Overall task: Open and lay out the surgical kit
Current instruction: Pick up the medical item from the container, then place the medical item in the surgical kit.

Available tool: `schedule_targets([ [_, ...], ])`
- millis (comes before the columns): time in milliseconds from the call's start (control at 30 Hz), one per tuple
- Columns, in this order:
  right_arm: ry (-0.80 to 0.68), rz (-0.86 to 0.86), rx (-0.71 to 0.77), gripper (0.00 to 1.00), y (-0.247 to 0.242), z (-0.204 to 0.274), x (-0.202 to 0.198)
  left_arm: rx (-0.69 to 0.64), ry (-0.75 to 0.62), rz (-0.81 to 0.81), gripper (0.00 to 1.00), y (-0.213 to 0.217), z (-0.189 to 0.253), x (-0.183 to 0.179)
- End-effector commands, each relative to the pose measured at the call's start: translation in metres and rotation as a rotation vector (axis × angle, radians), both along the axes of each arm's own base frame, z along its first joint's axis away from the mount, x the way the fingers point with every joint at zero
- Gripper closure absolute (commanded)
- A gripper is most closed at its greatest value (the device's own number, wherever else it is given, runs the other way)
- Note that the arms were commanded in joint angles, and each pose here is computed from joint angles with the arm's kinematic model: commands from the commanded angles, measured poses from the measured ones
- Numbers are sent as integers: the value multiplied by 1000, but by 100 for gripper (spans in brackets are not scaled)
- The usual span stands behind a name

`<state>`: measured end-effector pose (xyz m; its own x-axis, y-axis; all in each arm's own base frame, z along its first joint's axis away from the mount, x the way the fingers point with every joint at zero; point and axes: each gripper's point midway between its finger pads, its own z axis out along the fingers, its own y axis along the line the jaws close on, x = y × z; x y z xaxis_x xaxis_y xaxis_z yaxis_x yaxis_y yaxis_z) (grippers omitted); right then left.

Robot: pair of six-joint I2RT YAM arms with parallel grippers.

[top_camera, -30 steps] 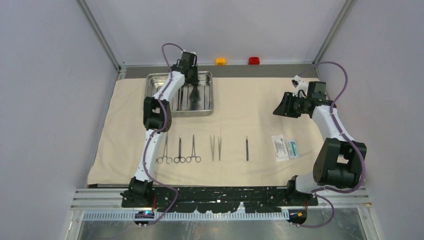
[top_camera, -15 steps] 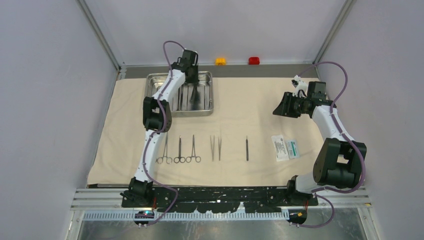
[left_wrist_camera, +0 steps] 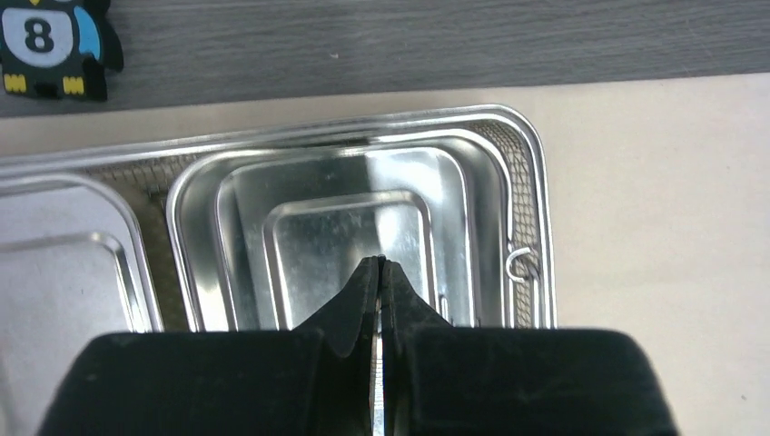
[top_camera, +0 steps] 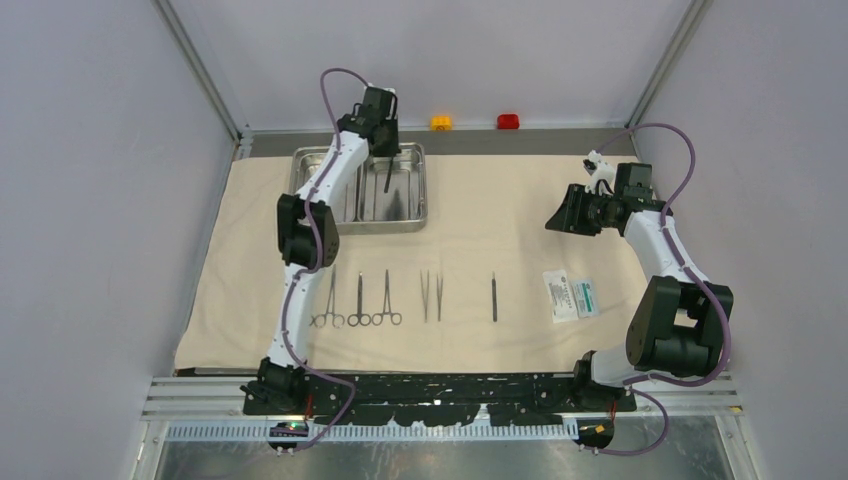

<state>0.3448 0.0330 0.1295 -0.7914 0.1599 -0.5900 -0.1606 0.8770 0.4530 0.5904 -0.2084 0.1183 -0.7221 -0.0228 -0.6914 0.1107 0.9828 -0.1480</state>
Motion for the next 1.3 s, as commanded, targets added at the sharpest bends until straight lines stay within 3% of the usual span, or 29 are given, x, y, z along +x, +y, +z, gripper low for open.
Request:
schedule_targets([
  [0, -88, 15, 3, 54, 1, 28, 7, -70, -96, 19, 100, -17, 78, -26],
  [133, -107, 19, 8, 55, 3, 35, 6, -101, -106, 33, 100, -39, 97, -59],
  [367, -154, 25, 11, 55, 6, 50, 3, -101, -67, 86, 100, -86, 94, -136],
  [700, -245, -9, -72, 55, -5, 69, -3, -153, 41, -43, 100, -202, 75, -258],
  [967, -261, -105, 0, 55, -25, 70, -2, -142, 172, -21, 100, -240, 30, -296],
  [1267, -272, -136, -4, 55, -36, 69, -2, -95, 231, 11, 100, -258, -15, -302],
])
